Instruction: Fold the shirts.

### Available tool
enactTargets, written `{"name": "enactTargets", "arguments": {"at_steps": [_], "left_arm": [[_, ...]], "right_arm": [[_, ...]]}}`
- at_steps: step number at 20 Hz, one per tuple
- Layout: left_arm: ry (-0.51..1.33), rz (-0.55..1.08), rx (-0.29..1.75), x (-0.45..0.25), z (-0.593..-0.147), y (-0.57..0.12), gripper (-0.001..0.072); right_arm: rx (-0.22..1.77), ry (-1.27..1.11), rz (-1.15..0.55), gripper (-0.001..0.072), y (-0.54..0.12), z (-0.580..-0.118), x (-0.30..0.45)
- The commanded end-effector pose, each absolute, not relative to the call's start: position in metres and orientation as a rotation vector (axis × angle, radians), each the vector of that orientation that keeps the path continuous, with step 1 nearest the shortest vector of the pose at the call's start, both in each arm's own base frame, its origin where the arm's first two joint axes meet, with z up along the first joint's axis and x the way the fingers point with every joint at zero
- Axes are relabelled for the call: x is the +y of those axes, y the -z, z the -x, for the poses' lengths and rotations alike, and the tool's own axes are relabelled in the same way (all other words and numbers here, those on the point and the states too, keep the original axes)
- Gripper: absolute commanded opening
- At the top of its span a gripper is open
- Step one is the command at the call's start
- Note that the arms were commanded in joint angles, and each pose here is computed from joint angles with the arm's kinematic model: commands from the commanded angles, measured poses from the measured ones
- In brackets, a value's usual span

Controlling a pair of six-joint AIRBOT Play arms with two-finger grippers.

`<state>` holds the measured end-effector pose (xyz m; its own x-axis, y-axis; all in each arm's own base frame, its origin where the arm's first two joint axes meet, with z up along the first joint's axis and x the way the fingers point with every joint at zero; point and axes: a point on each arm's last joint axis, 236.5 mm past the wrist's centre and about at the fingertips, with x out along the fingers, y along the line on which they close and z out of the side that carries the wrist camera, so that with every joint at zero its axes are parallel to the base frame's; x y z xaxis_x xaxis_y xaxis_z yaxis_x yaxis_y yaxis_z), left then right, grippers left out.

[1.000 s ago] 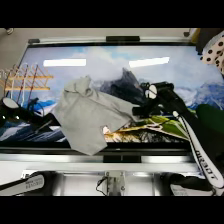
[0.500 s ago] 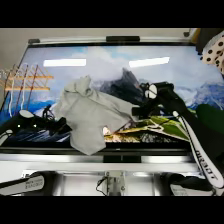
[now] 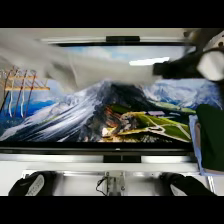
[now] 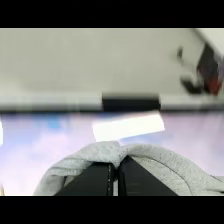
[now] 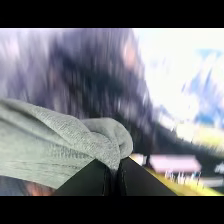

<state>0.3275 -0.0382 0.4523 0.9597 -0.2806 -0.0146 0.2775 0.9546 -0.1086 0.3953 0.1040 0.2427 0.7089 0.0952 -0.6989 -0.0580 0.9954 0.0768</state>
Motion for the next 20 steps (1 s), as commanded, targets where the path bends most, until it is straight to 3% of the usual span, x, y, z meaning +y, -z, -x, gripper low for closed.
{"name": "enactTargets", "arguments": {"at_steps": [1,3,7,13,17,20], "left_arm": [[0.164,0.020,-0.394,-0.046,-0.184,-0.599,0.0036],[0.078,0.058,-0.220,-0.030,-0.186,-0.560,0.0036],[0.038,0.089,0.224,-0.016,-0.215,-0.443,0.0037],[0.146,0.025,0.211,-0.041,-0.208,-0.442,0.0037],[0.175,0.134,0.463,-0.040,-0.231,-0.360,0.0037],[0.266,0.297,0.587,-0.054,-0.269,-0.288,0.0037]], "right_arm": [[0.415,0.055,-0.166,0.0075,-0.375,-0.344,0.041],[0.457,0.079,-0.194,0.0075,-0.374,-0.311,0.028],[0.744,0.040,-0.136,0.0076,-0.315,-0.273,0.038],[1.129,0.008,-0.040,0.0075,-0.226,-0.232,0.050],[1.389,0.019,0.022,0.0075,-0.120,-0.218,0.057],[1.424,-0.063,-0.124,0.0076,-0.042,-0.233,0.099]]}}
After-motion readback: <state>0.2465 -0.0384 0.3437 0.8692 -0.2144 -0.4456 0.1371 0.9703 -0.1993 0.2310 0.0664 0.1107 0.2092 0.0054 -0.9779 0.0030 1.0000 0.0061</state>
